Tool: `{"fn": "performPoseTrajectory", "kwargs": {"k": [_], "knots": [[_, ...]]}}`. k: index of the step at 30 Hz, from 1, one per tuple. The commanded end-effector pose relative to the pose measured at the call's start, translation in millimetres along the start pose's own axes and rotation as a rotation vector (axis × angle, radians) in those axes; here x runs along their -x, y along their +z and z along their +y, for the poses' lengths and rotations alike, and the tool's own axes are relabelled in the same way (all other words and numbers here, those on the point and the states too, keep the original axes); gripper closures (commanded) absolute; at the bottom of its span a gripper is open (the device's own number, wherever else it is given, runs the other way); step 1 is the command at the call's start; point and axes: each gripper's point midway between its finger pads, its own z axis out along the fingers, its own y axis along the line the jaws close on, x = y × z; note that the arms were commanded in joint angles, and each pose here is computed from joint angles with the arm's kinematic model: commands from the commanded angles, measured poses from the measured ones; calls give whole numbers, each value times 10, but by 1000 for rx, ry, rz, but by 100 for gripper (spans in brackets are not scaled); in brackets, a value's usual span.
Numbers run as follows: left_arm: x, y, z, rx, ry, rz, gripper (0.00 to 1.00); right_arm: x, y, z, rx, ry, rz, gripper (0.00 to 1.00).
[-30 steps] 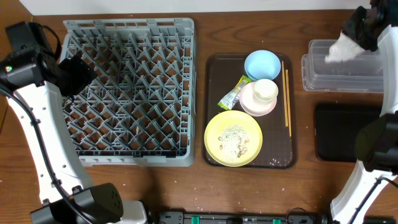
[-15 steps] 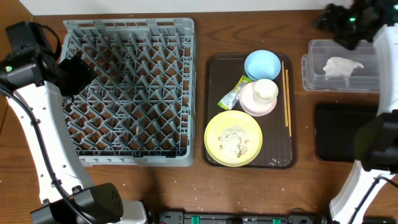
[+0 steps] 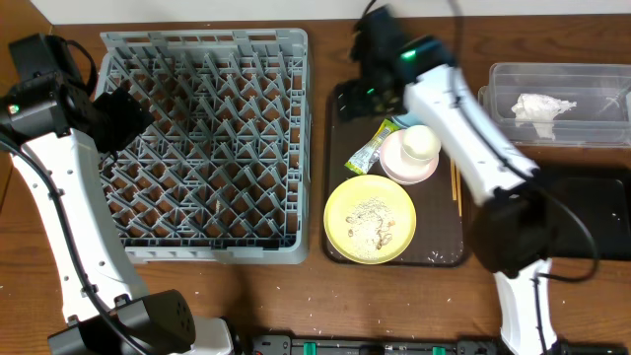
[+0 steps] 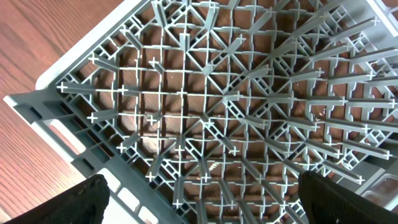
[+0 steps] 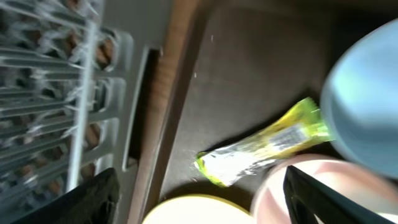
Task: Sort waste into correct bins and load items into the dishwasher
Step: 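Reach the right gripper to the tray and grasp the yellow snack wrapper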
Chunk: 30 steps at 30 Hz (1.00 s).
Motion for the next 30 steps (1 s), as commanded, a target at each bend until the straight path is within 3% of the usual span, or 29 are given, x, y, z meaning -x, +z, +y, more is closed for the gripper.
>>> {"fn": "performPoseTrajectory", "kwargs": {"k": [1,6,11,23,30], "knots": [[22,-10,20,8,-13,-6,2,-138,329,-66,-109,133,35,23],[22,-10,20,8,-13,-6,2,-305,586,-80,-125,155,109,40],[22,-10,20,8,-13,-6,2,-471,621,-263,-180,179,186,41],[22,-10,20,8,-13,-6,2,-526,547,-538,-267,223,211,40],[22,-10,20,8,-13,-6,2,-365,520,-74,-49,103,172,43]]}}
